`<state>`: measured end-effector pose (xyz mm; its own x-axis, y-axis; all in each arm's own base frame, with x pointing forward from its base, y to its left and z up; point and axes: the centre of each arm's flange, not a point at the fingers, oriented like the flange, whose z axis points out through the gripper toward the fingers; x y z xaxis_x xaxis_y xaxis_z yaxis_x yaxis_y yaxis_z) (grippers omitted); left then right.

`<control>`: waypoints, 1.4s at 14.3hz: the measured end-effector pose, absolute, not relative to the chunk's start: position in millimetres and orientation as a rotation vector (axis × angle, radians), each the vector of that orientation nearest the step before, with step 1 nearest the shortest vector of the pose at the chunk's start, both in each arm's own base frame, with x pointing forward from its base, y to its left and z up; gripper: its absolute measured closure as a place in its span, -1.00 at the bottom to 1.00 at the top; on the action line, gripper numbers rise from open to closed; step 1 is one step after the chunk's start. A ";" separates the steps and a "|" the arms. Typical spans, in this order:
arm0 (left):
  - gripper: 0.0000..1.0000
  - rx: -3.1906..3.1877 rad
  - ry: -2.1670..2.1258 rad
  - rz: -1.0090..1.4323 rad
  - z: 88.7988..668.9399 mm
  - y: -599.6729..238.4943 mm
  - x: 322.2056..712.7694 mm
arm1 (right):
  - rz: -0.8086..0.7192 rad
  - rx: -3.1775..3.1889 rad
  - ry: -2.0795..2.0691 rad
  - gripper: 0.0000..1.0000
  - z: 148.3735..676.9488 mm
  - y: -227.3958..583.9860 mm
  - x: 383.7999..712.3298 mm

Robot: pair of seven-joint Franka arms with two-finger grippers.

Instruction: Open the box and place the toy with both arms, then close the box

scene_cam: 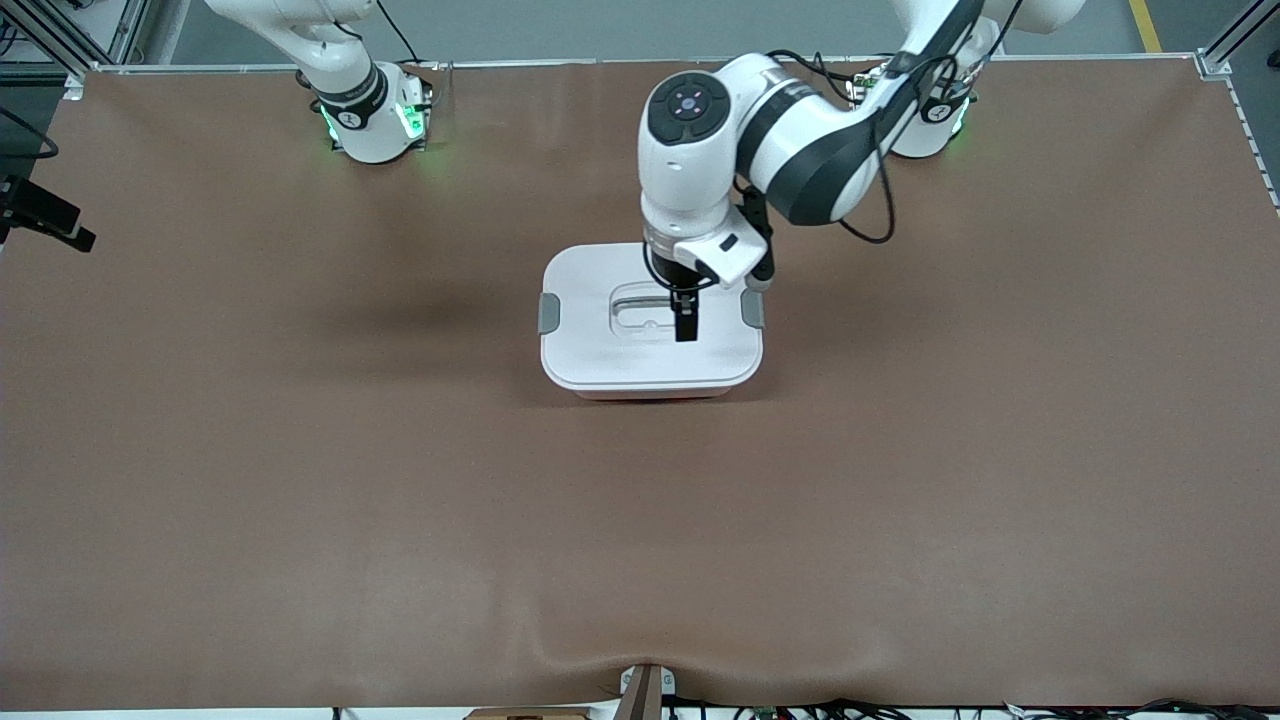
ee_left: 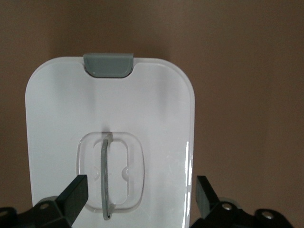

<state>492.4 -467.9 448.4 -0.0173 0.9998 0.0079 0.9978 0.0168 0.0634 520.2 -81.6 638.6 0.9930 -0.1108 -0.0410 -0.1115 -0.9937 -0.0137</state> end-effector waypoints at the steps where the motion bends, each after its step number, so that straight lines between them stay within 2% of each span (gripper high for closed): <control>1: -1.00 2.169 2.202 0.088 461.1 -456.7 499.1 | 0.078 -3.119 0.173 -1.00 637.7 -81.3 519.3; 7: -1.00 2.207 2.113 0.151 531.9 -393.3 520.5 | 0.142 -3.113 0.171 -1.00 638.5 -80.0 513.7; 13: -1.00 2.209 2.056 0.183 601.4 -320.1 531.6 | 0.070 -3.125 0.110 -1.00 644.6 -58.7 521.6; 16: -1.00 2.203 2.041 0.143 609.8 -278.3 551.7 | 0.067 -3.126 0.109 -1.00 643.8 -58.4 522.8; 20: -1.00 2.271 1.970 0.136 608.6 -267.0 558.0 | 0.073 -3.125 0.109 -1.00 642.8 -58.2 523.0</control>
